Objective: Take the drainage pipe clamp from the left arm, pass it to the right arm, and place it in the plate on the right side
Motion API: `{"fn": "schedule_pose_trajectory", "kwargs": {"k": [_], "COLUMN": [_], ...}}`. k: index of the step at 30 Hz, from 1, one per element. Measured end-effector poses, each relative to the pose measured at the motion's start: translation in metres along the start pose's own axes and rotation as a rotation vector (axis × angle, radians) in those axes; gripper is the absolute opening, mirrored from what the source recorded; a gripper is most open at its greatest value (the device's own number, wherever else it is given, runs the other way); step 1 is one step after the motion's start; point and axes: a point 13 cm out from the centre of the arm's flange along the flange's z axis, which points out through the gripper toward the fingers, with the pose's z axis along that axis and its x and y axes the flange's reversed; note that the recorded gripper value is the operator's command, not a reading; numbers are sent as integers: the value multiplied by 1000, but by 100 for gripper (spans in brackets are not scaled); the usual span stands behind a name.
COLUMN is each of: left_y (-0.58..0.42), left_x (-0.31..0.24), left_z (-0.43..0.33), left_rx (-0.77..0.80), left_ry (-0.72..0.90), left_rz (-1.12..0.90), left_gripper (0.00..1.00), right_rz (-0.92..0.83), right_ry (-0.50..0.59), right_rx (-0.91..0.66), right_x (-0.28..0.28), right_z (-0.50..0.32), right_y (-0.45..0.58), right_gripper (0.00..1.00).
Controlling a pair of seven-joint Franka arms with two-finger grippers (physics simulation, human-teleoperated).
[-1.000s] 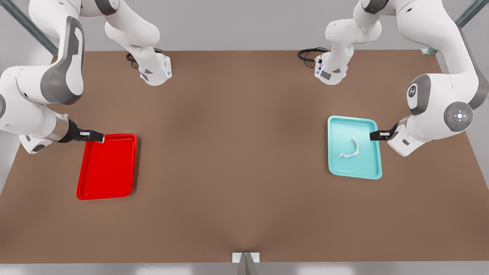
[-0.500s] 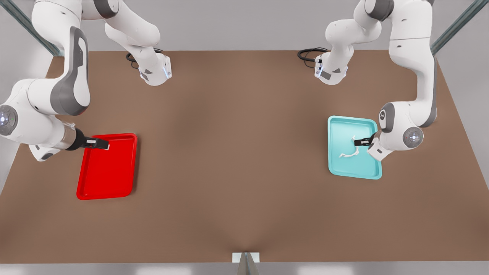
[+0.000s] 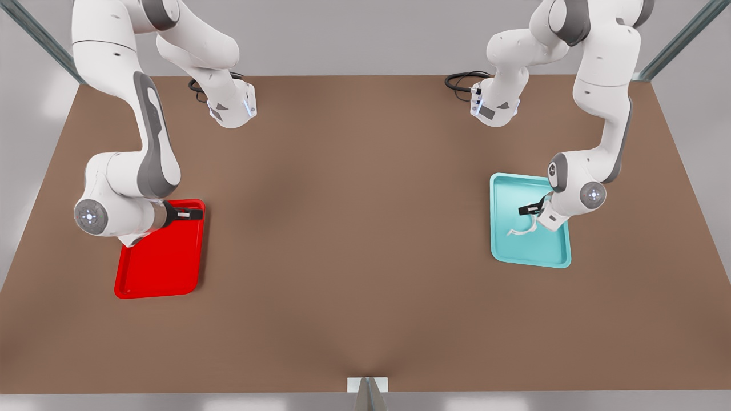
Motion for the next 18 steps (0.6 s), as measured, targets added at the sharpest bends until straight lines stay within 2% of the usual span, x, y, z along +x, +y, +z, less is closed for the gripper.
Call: {"fn": "schedule_pose_trajectory", "kwargs": {"k": [2, 3, 4, 5, 11, 16, 18], "left_y": [3, 3, 4, 4, 2, 1, 1], "left_x": [-2, -3, -3, -4, -6, -6, -6], "left_z": [1, 3, 4, 5, 4, 9, 11], "left_rx": [3, 4, 4, 4, 5, 6, 6], "left_ry": [-10, -12, -14, -17, -28, -23, -22], "left_rz": [-10, -14, -17, -19, -34, -46, -51], "left_gripper": [100, 95, 62, 53, 55, 54, 49], "right_rz": [-4, -4, -5, -8, -128, -284, -368], "right_ry": [-8, -10, -11, -13, -35, -104, -147], "right_rx": [1, 2, 3, 4, 45, 53, 48], "right_x": [-1, 0, 0, 0, -7, -37, -58], "right_z": [2, 5, 8, 10, 34, 44, 42], "right_y": [4, 4, 5, 7, 70, 121, 141], "right_gripper": [100, 100, 100, 100, 100, 100, 100]}}
